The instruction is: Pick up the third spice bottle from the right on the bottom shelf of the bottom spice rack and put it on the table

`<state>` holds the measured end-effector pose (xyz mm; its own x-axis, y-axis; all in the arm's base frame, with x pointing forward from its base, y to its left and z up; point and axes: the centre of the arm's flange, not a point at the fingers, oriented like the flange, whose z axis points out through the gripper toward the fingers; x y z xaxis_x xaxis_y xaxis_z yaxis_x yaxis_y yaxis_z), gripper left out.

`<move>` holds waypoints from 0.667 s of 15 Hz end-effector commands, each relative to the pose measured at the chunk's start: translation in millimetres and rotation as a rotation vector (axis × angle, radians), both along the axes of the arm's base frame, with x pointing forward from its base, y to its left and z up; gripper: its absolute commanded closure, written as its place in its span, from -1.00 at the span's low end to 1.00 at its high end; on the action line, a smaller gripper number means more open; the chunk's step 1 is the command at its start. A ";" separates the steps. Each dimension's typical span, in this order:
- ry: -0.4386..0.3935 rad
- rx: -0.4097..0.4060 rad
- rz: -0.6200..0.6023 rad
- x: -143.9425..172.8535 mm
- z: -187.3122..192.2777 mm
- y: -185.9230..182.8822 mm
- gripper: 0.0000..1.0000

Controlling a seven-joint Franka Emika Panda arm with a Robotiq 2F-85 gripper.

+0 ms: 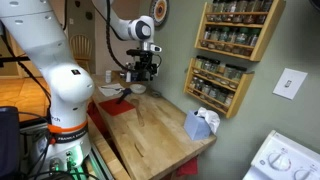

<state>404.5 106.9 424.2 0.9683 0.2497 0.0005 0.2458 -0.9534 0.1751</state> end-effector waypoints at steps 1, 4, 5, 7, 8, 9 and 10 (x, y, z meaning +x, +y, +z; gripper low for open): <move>0.000 0.000 0.000 0.0 -0.1 0.0 -1.00; 0.001 0.000 0.000 0.0 -0.3 0.0 -1.00; 0.001 0.000 0.000 0.0 -0.3 0.0 -1.00; -0.001 0.026 -0.015 0.9 4.0 -7.7 -1.00; -0.022 0.067 -0.054 3.7 12.3 -20.9 -1.00; -0.041 0.134 -0.098 4.7 24.3 -41.0 -1.00; -0.054 0.168 -0.137 4.8 34.3 -61.2 -1.00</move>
<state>409.9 90.6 432.7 0.9807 0.1943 0.0235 0.1900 -0.9739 0.1242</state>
